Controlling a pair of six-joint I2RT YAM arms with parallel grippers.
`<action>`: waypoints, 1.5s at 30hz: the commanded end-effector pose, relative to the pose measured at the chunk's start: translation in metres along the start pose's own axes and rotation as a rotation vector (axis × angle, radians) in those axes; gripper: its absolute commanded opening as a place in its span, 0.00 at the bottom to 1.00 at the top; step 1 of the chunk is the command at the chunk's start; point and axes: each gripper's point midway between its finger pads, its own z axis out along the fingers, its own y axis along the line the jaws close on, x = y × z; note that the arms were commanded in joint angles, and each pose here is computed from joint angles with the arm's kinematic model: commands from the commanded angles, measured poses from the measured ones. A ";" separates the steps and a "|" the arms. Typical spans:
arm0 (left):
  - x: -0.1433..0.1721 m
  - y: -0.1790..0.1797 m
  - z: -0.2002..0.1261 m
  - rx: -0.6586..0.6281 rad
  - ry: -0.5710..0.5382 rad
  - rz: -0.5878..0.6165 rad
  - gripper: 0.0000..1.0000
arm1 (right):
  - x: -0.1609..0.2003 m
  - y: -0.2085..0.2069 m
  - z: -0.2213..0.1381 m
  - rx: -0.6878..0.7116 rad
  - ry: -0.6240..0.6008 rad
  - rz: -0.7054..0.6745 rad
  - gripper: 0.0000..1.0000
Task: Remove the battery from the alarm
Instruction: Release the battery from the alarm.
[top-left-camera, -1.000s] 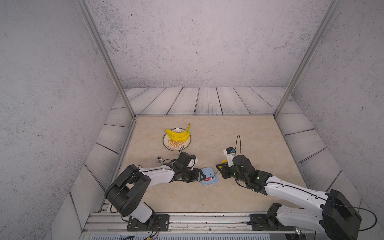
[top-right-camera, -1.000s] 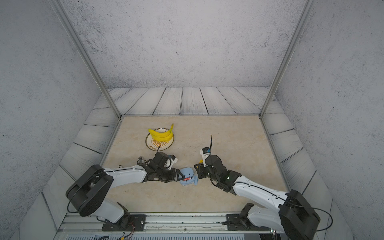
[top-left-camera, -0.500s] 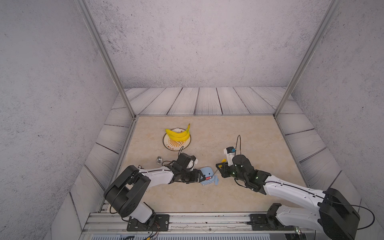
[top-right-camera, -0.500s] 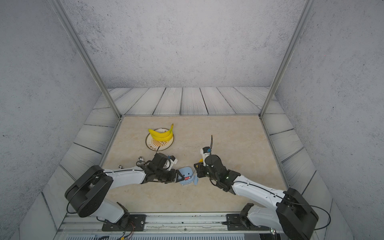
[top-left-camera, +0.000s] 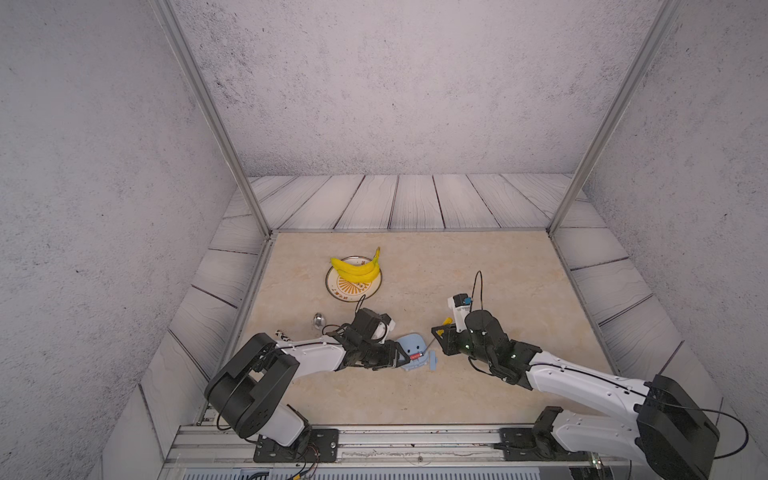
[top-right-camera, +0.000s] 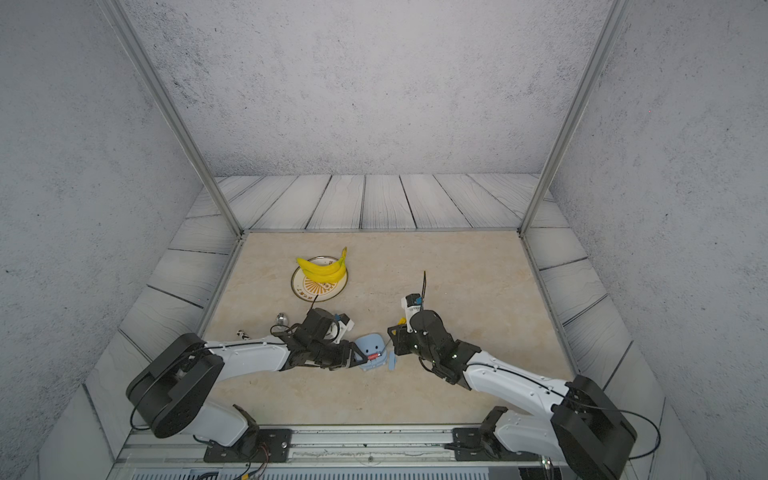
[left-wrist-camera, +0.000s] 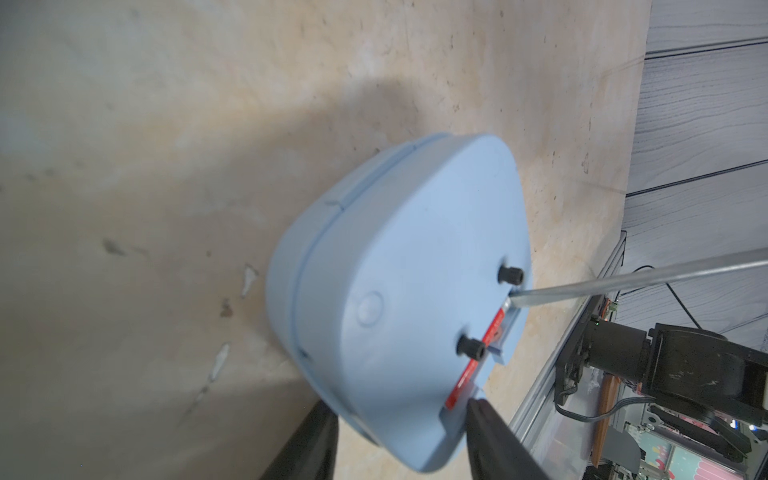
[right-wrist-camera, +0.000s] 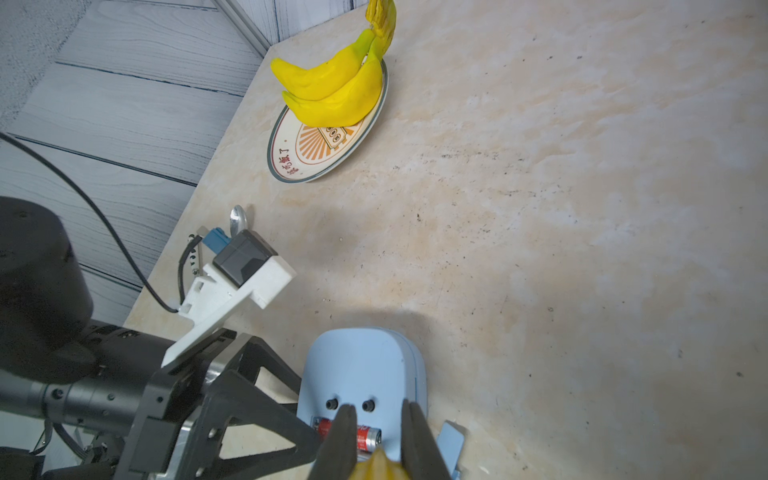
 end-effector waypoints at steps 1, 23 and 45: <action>0.019 0.034 0.007 -0.115 0.036 -0.049 0.54 | 0.016 -0.008 0.002 0.017 0.046 0.005 0.00; 0.023 0.045 0.011 -0.154 0.034 -0.065 0.45 | -0.033 0.055 -0.019 -0.246 -0.078 0.078 0.00; 0.022 0.050 0.011 -0.183 0.045 -0.075 0.52 | -0.044 -0.019 -0.081 0.244 0.048 -0.230 0.00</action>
